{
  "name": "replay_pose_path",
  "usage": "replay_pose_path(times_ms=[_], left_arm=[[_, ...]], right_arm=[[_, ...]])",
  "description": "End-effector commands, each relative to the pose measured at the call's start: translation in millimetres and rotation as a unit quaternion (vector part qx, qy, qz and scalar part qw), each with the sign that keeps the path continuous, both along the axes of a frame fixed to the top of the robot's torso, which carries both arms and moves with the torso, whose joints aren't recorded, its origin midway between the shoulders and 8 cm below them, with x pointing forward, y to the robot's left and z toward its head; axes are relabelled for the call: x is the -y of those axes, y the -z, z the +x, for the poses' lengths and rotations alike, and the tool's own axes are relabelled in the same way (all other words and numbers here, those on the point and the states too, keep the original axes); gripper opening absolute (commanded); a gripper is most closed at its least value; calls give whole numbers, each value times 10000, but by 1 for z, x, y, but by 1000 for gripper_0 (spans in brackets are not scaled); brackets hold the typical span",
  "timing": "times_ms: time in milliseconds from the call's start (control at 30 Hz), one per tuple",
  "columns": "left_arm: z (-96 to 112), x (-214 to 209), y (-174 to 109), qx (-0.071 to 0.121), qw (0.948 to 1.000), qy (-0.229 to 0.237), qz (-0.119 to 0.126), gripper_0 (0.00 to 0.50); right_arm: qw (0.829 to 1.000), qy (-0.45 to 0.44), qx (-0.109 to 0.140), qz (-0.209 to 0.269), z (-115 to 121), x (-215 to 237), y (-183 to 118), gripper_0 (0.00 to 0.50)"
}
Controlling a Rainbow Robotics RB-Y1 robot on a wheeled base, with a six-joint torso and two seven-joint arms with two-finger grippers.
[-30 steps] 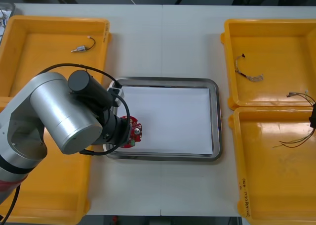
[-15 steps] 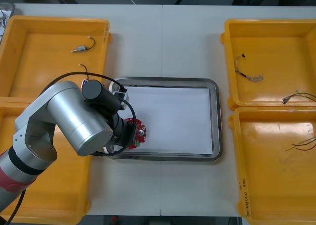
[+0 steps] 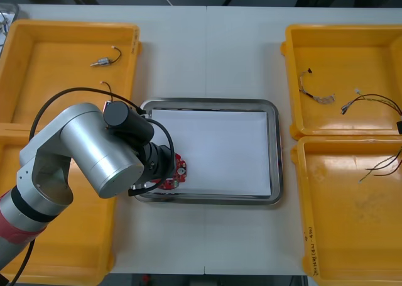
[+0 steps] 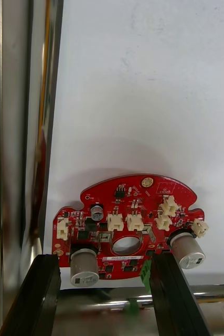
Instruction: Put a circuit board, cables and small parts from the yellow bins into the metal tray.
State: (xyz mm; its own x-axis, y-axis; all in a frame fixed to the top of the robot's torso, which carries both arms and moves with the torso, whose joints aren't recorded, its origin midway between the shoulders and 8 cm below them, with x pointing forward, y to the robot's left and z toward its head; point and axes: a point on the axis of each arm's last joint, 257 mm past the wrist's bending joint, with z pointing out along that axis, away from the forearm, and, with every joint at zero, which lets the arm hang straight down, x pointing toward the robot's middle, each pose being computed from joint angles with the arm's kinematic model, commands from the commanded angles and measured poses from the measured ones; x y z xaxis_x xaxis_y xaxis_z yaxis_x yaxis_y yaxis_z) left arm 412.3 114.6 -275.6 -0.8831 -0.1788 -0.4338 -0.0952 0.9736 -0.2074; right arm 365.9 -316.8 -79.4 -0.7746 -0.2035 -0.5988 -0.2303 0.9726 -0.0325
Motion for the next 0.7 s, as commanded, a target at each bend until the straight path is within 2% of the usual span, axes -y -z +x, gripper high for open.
replay_pose_path(times_ms=[33, 367, 567, 700], left_arm=[[11, 19, -22, 318, 9985, 454, 15, 500], [20, 0, -58, 457, 9982, 372, -58, 500], [20, -22, -89, 402, 9986, 261, -224, 500], [20, -44, -110, 431, 9986, 231, -195, 500]], right_arm=[[9961, -526, 121, -692, -3, -3, -14, 0], [9903, -1055, 73, -896, -2, -22, -12, 0], [9842, -1410, 104, -1064, 3, -41, -14, 0], [9786, -1671, 115, -1198, 6, -57, -14, 0]])
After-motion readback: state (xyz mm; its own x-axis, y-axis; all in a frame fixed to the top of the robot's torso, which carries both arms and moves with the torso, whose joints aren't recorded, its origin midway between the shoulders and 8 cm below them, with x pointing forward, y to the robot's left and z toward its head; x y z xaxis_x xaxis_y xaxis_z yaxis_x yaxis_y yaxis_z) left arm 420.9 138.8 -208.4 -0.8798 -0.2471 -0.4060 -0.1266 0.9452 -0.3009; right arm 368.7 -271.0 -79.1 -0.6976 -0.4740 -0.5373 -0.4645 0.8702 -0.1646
